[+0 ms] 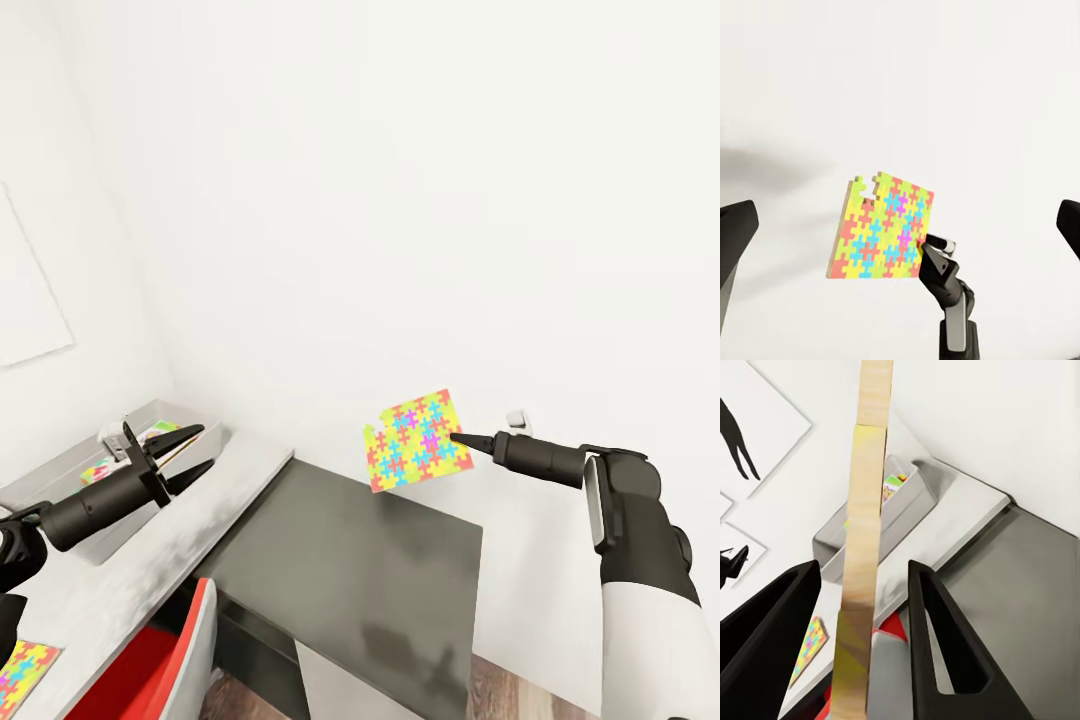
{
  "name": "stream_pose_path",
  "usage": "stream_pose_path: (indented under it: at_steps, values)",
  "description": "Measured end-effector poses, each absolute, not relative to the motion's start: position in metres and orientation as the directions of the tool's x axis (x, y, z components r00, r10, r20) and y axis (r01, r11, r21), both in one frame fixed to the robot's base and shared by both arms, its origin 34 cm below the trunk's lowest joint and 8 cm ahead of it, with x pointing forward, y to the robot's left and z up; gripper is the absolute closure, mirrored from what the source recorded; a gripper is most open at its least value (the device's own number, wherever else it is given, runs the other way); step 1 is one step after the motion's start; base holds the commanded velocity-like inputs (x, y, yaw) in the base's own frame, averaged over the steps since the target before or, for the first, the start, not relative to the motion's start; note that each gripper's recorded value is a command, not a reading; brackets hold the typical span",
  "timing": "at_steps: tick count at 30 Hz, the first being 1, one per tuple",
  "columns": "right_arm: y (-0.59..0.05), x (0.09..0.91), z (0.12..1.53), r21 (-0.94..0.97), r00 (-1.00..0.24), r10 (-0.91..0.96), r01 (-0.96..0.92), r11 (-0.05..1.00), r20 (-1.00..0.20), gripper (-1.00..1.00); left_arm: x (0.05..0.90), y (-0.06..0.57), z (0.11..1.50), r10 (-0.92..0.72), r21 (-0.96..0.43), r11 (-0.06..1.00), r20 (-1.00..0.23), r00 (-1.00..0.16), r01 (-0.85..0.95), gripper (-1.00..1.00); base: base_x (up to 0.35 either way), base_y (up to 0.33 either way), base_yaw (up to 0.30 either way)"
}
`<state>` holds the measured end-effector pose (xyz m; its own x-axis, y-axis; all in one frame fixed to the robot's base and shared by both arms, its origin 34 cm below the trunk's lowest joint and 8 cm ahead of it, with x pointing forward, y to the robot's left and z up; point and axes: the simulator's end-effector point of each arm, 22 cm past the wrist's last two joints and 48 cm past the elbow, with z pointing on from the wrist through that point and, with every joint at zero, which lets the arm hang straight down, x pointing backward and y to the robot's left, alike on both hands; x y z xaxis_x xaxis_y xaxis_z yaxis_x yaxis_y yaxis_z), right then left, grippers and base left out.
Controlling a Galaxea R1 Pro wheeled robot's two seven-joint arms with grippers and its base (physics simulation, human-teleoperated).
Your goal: Put all the toys in the child's room - the three board games (two on the bed and one on the table), the two jigsaw puzzles on the table, and the tennis ball on the table - inside the toy box on the table in the child's room.
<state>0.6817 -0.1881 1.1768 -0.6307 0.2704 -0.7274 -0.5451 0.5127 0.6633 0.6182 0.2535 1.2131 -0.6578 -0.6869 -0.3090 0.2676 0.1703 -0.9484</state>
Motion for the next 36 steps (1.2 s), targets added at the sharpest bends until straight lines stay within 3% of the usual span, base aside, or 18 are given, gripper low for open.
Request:
stream_pose_path:
  at_steps: [10, 21, 36]
  values:
    - [-0.188, 0.682, 1.177, 0.663, -0.631, 0.269, -0.545, 0.513, -0.728, 1.0, 0.619, 0.257, 1.212, -0.699, -0.951, 0.166, -0.301, -0.649, 0.262, -1.0, -0.137, -0.004, 0.043]
    - [-0.188, 0.682, 1.176, 0.66, -0.631, 0.266, -0.545, 0.517, -0.729, 1.0, 0.619, 0.256, 1.212, -0.699, -0.951, 0.164, -0.299, -0.65, 0.261, -1.0, -0.287, 0.009, 0.27]
    - [-0.188, 0.682, 1.176, 0.659, -0.631, 0.265, -0.545, 0.518, -0.729, 1.0, 0.614, 0.285, 1.209, -0.736, -0.953, 0.178, -0.294, -0.61, 0.245, -1.0, -0.029, 0.003, 0.296]
